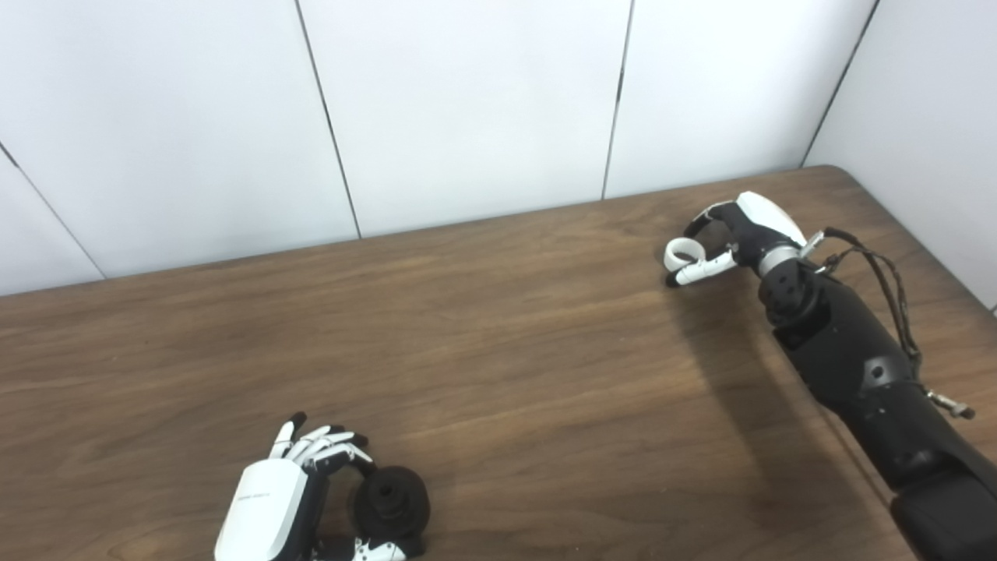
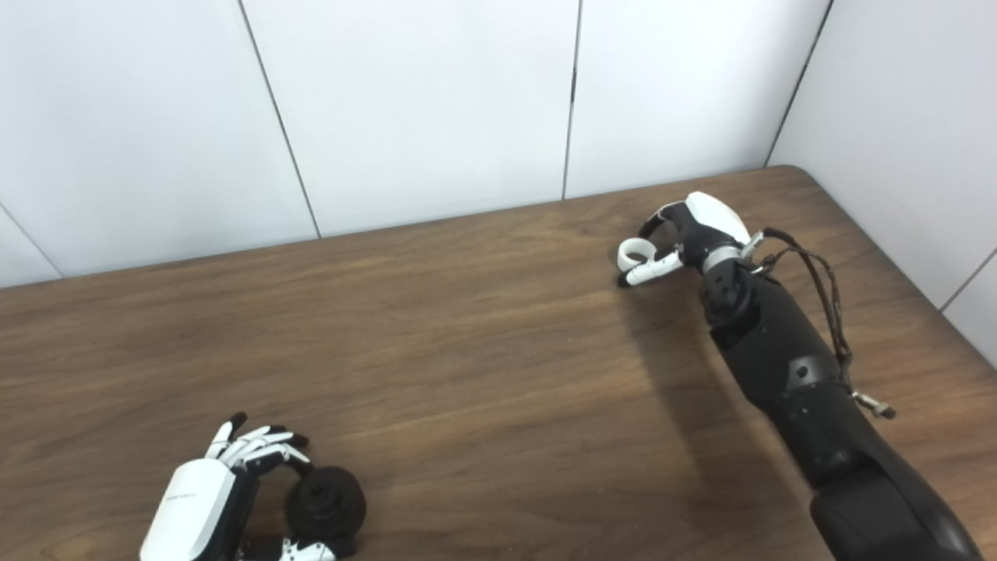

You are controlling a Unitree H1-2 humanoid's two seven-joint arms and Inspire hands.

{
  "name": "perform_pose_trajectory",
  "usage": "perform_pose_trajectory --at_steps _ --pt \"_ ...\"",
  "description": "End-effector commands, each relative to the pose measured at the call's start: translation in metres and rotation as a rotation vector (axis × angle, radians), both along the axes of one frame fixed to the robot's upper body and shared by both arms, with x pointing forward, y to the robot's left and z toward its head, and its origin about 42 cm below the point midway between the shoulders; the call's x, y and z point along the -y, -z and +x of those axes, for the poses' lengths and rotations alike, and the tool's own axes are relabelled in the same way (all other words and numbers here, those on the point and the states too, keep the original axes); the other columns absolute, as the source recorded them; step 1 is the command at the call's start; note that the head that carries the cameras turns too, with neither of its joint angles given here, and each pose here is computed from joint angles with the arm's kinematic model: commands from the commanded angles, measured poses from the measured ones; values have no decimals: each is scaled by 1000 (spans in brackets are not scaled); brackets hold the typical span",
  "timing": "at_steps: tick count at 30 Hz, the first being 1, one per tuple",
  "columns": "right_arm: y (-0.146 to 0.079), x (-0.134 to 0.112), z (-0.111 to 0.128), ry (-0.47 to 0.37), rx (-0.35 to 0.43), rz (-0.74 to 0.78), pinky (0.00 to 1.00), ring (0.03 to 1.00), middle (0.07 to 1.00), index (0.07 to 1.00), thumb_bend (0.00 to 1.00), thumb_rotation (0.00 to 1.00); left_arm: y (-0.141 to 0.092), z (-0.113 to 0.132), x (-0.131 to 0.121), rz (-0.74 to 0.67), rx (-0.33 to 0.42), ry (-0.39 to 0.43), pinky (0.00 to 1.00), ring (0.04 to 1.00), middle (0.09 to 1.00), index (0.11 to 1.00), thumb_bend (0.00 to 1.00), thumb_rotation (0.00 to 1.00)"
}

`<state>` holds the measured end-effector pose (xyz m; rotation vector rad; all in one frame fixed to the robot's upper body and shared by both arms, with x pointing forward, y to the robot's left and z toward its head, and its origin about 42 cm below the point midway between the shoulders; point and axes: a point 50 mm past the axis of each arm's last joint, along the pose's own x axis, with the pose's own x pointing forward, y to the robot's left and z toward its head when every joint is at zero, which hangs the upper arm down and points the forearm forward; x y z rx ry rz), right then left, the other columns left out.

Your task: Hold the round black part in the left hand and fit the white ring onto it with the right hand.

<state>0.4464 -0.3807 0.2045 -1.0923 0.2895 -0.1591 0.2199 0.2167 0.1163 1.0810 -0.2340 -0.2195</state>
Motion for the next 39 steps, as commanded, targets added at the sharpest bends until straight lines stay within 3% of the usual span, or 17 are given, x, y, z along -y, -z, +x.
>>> perform_pose_trajectory --at_steps 1,6,21,30,39 --pt "-30 4 5 -9 102 -27 882 949 843 500 556 151 3 -5 -5 24 -18 -1 990 827 736 483 522 46" --pt "-28 3 3 -28 110 -20 983 951 819 484 525 134 2 -5 -4 30 -24 -2 987 831 738 484 522 46" --pt "-21 8 -8 -51 115 -31 996 953 822 486 522 130 3 -4 0 18 -8 1 989 824 734 483 522 47" --pt "-39 -22 -31 -212 152 -30 998 937 821 486 523 134 1 -5 8 15 -17 -1 991 832 734 483 522 47" --pt "-61 -76 -67 -402 121 -29 930 945 833 485 523 135 1 -6 16 19 -23 -2 1000 839 738 483 523 47"
